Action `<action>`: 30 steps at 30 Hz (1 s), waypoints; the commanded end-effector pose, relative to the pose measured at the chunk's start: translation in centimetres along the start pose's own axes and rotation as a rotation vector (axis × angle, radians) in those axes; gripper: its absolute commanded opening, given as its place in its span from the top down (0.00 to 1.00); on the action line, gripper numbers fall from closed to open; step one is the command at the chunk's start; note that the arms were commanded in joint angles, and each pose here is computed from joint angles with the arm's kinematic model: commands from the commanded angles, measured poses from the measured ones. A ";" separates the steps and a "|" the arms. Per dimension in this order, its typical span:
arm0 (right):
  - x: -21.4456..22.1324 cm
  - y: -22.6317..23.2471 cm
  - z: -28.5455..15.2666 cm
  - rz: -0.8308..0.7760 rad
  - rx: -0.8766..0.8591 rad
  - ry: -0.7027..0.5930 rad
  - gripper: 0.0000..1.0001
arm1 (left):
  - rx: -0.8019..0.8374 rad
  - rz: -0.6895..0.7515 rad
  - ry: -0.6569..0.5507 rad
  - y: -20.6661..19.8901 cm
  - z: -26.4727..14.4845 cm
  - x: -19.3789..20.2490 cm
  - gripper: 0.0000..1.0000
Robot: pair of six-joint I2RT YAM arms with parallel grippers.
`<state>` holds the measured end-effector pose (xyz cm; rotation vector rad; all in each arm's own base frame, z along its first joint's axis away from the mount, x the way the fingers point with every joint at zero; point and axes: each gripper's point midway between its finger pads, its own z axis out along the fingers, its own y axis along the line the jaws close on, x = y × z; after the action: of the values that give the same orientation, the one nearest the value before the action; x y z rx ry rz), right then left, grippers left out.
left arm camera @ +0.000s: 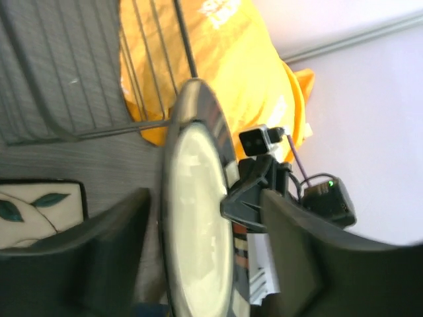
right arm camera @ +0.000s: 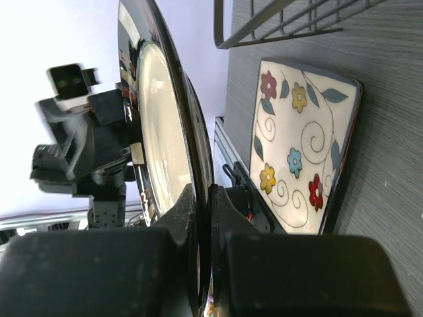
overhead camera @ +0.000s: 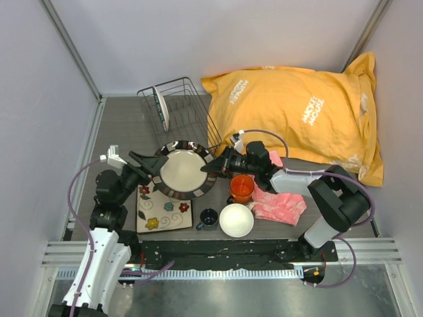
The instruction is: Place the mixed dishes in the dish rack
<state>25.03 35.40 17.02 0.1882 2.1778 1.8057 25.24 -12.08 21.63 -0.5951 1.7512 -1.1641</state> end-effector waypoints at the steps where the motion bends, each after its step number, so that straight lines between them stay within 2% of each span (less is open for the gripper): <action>1: -2.0 7.9 -0.5 -0.201 -0.165 -0.058 0.99 | 0.109 0.050 -0.018 -4.0 -1.5 -0.8 0.14; 2: -2.8 9.9 -0.6 -0.254 -0.176 -0.082 0.99 | 0.078 0.041 -0.022 -3.5 -1.8 -0.7 0.01; 3: -3.0 8.7 -0.4 -0.256 -0.096 -0.077 0.99 | 0.073 0.044 -0.028 -3.6 -2.1 -0.8 0.00; 4: -4.2 8.7 -0.3 -0.287 -0.054 -0.120 0.99 | 0.063 0.051 -0.034 -3.5 -2.3 -0.9 0.00; 5: -5.4 10.5 -0.2 -0.384 -0.049 -0.152 0.99 | 0.032 0.047 -0.032 -3.0 -2.4 -0.7 0.00; 6: -5.9 9.5 -0.2 -0.380 0.026 -0.153 0.99 | 0.037 0.060 -0.044 -3.6 -2.8 -1.1 0.00; 11: -10.7 12.3 -0.9 -0.502 0.090 -0.287 0.99 | -0.057 0.108 -0.066 -2.7 -3.8 -1.5 0.00; 16: -14.4 15.7 -1.6 -0.600 0.118 -0.397 0.99 | -0.071 0.111 -0.065 -2.6 -4.0 -1.5 0.00; 21: -18.4 16.1 -2.1 -0.693 0.270 -0.518 0.99 | -0.098 0.127 -0.073 -2.3 -4.5 -1.6 0.00; 23: -19.8 16.8 -1.9 -0.720 0.301 -0.552 0.99 | -0.100 0.131 -0.073 -2.3 -4.6 -1.6 0.00; 24: -21.2 18.0 -2.4 -0.761 0.330 -0.621 0.99 | -0.105 0.133 -0.073 -2.2 -4.7 -1.6 0.00; 26: -22.2 17.6 -1.7 -0.791 0.379 -0.639 0.99 | -0.107 0.135 -0.070 -2.1 -4.7 -1.5 0.00; 30: -25.0 19.7 -2.2 -0.858 0.443 -0.749 0.99 | -0.112 0.142 -0.061 -2.1 -4.8 -1.4 0.00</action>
<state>43.69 31.18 29.61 -0.0528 1.9718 0.6963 21.78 -9.75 23.00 -0.6071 1.8125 -0.9562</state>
